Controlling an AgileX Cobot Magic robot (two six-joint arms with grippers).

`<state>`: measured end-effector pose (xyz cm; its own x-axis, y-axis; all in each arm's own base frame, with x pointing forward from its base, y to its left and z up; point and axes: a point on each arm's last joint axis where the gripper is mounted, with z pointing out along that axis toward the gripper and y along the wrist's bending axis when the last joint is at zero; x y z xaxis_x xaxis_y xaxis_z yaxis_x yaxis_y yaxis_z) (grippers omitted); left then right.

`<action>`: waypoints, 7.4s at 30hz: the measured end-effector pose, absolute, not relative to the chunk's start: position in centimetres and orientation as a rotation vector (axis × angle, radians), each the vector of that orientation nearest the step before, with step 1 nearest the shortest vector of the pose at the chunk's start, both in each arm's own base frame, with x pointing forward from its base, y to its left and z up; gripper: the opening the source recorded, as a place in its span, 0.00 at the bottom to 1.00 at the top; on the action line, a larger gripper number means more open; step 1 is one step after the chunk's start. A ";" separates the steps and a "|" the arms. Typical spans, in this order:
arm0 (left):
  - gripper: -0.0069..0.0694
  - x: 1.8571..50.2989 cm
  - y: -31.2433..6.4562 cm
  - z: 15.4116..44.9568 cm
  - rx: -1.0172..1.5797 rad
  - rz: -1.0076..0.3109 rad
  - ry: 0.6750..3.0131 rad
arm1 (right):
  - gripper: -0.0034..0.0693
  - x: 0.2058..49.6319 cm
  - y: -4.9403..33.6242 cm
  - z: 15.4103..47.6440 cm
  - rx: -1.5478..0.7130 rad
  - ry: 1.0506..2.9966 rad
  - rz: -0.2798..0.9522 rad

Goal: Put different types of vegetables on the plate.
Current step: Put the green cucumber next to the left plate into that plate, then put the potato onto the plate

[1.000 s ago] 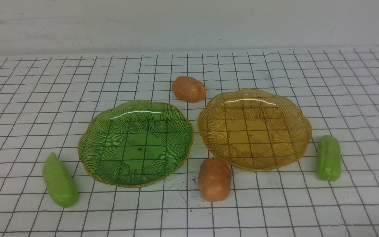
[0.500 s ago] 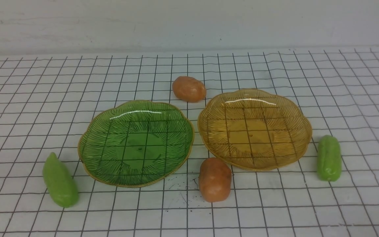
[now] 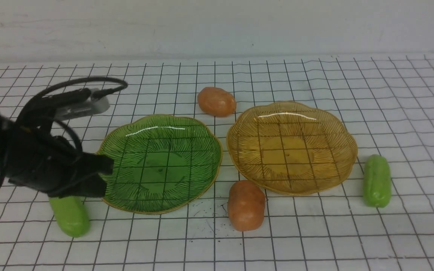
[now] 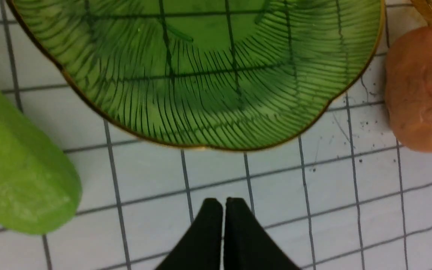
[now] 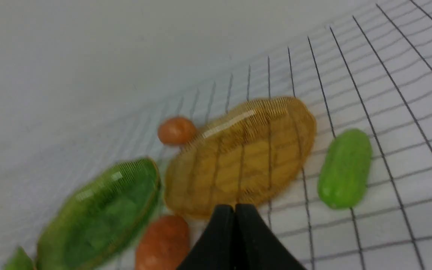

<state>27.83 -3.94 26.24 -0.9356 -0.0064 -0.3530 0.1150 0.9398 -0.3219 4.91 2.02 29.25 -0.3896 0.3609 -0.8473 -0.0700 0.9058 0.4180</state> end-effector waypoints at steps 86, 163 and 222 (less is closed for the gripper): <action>0.92 39.4 -7.2 23.7 0.157 -0.469 2.816 | 0.92 35.2 1.0 19.1 0.158 2.816 0.184; 0.08 18.3 -4.5 40.4 0.421 -0.335 2.495 | 0.84 33.4 25.2 19.6 -0.508 3.079 0.263; 0.08 18.3 -4.5 40.4 0.443 -0.328 2.490 | 0.76 35.1 18.9 30.8 -0.492 2.705 0.152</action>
